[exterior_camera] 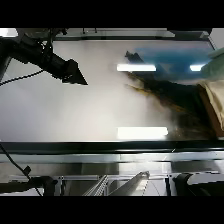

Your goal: Fold the shirts.

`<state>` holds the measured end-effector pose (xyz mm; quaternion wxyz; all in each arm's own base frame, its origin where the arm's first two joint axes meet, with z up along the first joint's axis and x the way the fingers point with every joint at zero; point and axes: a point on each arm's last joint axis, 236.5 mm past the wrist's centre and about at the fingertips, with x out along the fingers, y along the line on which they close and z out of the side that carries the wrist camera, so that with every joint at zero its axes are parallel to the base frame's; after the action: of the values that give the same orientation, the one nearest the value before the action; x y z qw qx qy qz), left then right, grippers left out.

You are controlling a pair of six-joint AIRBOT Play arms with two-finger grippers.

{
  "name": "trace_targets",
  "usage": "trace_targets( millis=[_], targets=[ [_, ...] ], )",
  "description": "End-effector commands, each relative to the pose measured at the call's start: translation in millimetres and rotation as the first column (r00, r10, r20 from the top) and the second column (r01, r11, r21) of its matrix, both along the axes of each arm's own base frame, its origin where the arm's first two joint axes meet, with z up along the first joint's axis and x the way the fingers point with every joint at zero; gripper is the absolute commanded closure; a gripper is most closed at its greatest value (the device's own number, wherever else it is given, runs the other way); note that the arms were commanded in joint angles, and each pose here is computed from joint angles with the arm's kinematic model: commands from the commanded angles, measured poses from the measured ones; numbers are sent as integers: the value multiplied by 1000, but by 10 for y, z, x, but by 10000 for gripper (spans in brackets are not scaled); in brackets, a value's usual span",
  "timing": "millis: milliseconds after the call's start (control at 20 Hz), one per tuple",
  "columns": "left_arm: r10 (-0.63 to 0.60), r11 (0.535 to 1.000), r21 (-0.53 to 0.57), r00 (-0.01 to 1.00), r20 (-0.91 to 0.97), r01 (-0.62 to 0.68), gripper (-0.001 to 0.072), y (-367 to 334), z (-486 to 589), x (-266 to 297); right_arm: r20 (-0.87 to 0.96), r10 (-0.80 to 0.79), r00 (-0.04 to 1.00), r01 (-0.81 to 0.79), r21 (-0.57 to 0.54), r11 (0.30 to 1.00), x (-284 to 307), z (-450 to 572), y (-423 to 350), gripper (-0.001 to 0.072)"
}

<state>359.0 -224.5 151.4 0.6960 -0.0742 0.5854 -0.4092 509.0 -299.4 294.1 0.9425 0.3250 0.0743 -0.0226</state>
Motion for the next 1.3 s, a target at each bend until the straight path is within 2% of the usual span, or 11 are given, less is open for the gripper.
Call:
trace_targets(
  millis=[0, 150, 350, 550, 750, 1050, 1100, 1150, 1200, 1250],
  targets=[
    [-1, 1000, 6, 1000, -14, 1, 697, 2, -10, -27, -301, -129, 945, 151, 50, 987, -392, -587, -292, 700],
    [-1, 1000, 7, 1000, -13, 1, 696, 4, -11, -27, -504, -146, 851, 178, 17, 984, -710, -1014, -332, 699],
    [-29, 999, 20, 999, -45, 30, 696, 32, -28, -126, -596, -124, 793, 180, 34, 983, -991, -1137, -207, 699],
    [-46, 999, 26, 997, -59, 47, 696, 47, -35, -178, -774, -182, 607, 258, -24, 966, -1648, -1432, -229, 699],
    [-47, 998, 26, 997, -61, 49, 696, 48, -35, -182, -867, -233, 441, 316, -93, 944, -2163, -1706, -224, 697],
    [-52, 998, 28, 996, -67, 54, 696, 54, -37, -202, -953, -96, 286, 314, -2, 950, -2473, -2455, 24, 677],
    [-53, 998, 29, 996, -68, 55, 696, 54, -37, -204, -962, -68, 263, 315, 19, 949, -2517, -2568, 80, 498],
    [-53, 998, 28, 996, -68, 55, 696, 54, -37, -206, -970, -37, 238, 312, 40, 949, -2570, -2644, 142, 152],
    [-56, 998, 30, 996, -73, 59, 696, 59, -39, -219, -977, -8, 212, 310, 59, 949, -2625, -2685, 198, 11],
    [-60, 998, 31, 995, -77, 63, 696, 62, -40, -233, -982, 22, 189, 306, 80, 949, -2672, -2703, 258, 11]
  ],
)
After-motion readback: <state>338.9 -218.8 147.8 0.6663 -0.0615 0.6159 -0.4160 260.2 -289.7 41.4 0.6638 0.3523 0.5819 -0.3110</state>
